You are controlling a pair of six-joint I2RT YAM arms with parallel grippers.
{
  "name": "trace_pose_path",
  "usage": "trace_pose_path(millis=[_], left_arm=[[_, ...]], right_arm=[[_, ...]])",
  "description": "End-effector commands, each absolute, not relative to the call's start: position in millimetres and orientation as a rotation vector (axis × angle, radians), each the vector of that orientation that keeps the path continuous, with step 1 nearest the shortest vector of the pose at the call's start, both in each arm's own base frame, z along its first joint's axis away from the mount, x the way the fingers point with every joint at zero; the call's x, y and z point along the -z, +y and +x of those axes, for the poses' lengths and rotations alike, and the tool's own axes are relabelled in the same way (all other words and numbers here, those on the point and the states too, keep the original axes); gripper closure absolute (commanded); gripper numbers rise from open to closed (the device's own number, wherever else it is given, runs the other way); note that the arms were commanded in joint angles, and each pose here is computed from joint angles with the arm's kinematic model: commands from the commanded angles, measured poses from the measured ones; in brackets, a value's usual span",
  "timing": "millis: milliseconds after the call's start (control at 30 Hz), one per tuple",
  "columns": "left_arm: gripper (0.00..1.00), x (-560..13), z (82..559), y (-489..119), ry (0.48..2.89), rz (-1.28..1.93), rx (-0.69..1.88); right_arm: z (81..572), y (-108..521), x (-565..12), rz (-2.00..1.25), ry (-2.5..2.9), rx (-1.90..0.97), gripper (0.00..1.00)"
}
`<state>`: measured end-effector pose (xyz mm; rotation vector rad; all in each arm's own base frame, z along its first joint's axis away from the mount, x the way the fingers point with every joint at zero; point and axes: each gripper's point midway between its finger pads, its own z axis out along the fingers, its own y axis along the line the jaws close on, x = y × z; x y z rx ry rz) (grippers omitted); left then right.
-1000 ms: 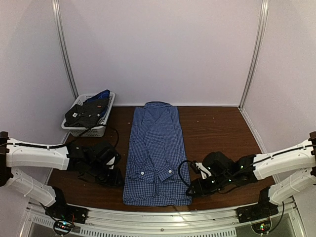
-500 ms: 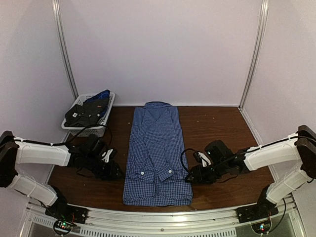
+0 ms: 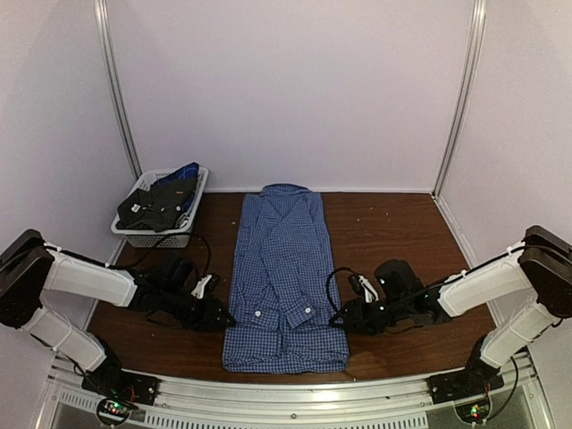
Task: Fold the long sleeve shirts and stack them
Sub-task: Pick up the rectangle-folded shirt from the center of the board.
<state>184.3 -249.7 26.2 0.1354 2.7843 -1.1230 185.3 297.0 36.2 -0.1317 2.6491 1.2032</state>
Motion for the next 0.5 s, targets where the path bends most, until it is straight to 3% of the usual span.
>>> trace_pose_path(millis=[0, 467], left_arm=[[0.6, -26.7, 188.1, -257.5, 2.751, 0.127, 1.195], [0.75, -27.3, 190.0, -269.6, 2.735, 0.11, 1.28]], right_arm=[[187.7, 297.0, -30.4, -0.073, 2.641, -1.232, 0.49], [191.0, 306.5, -26.4, -0.048, 2.631, -1.291, 0.59]])
